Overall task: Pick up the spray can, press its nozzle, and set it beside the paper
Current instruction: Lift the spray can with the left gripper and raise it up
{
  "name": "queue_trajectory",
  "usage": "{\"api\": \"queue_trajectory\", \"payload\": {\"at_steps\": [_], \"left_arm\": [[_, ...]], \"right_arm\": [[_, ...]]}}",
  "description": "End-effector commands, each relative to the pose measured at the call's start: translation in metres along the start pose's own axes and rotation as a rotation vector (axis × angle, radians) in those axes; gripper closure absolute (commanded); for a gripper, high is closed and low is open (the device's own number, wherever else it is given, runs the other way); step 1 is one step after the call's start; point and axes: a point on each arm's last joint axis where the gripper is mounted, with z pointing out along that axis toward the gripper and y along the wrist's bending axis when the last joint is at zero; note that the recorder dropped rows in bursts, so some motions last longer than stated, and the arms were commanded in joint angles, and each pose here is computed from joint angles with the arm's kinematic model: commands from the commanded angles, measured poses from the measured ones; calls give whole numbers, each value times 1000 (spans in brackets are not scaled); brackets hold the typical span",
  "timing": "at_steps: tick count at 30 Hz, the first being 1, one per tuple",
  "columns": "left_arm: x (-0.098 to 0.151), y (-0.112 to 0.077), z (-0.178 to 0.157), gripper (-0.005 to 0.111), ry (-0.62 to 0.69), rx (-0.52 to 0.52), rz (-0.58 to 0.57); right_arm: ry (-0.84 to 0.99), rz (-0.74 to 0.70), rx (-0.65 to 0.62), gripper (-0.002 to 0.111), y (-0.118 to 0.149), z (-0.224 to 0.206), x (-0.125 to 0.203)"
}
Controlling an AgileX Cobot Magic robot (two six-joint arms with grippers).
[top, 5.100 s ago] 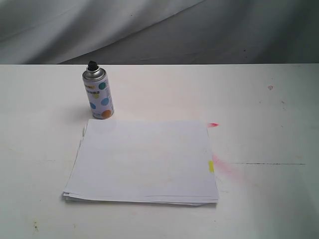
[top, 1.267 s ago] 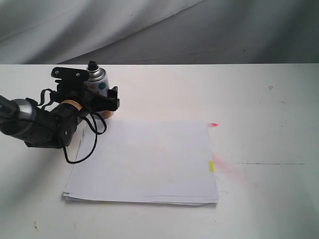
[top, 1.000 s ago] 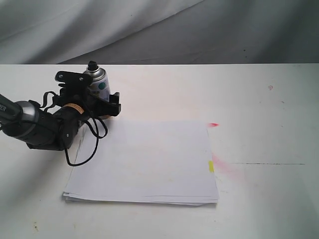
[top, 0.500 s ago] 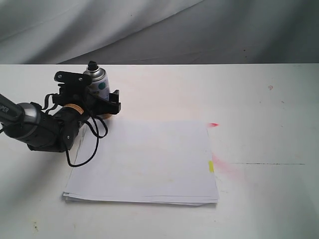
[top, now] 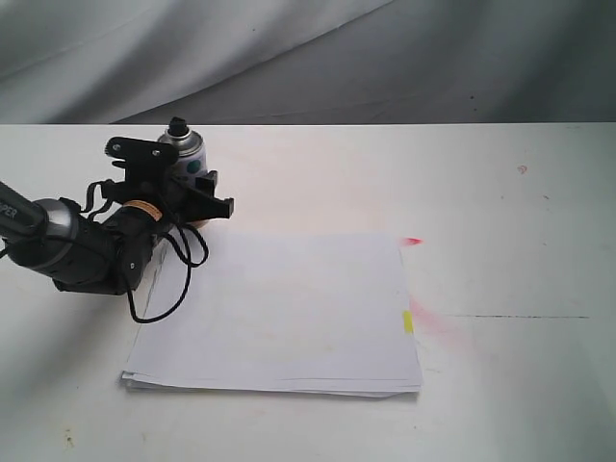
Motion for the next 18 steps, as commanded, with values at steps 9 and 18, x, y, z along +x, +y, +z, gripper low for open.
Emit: {"api": "queue_trajectory", "payload": {"at_steps": [9, 18], "left_arm": [[-102, 0, -45, 107, 7, 57, 113], [-157, 2, -107, 107, 123, 143, 243]], "right_arm": [[-4, -7, 9, 108, -1, 0, 1], [-4, -7, 9, 108, -1, 0, 1]]}}
